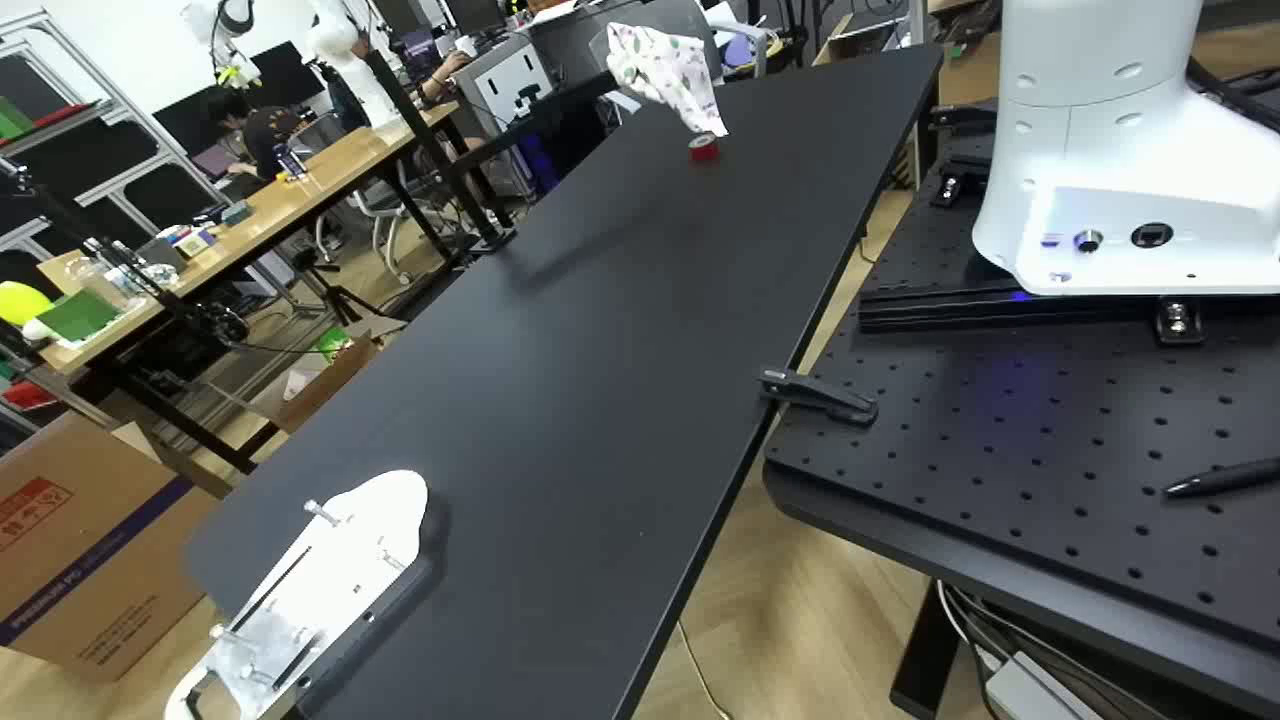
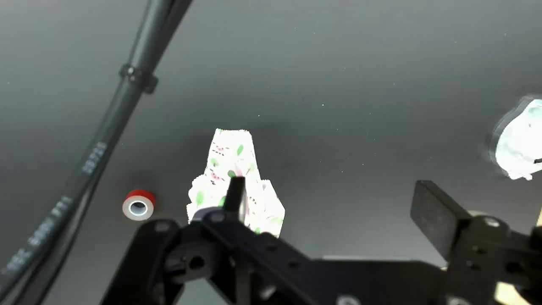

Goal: Remove the cloth from the black frame

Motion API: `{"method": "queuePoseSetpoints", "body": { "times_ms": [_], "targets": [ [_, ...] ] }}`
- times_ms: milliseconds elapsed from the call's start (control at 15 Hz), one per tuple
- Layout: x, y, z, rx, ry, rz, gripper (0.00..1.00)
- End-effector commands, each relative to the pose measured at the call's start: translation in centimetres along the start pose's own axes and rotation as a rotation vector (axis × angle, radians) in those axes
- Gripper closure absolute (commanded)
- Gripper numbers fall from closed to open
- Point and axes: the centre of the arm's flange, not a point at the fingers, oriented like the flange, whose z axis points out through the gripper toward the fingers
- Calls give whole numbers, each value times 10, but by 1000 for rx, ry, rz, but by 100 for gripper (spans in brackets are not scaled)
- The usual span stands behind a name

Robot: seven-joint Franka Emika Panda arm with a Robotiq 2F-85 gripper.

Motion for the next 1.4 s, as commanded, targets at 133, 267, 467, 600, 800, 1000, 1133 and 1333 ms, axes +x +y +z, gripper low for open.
{"method": "queuePoseSetpoints", "body": {
  "times_ms": [133, 267, 467, 600, 800, 1000, 1133, 1333],
  "targets": [
    [0, 0, -1, -1, 4, 0, 0],
    [0, 0, -1, -1, 4, 0, 0],
    [0, 0, -1, -1, 4, 0, 0],
    [0, 0, -1, -1, 4, 0, 0],
    [4, 2, 0, -43, 40, 33, 0],
    [23, 18, 2, -139, 139, 31, 0],
    [37, 28, 9, -182, 178, 25, 0],
    [56, 35, 28, -200, 170, 15, 0]
  ]
}}
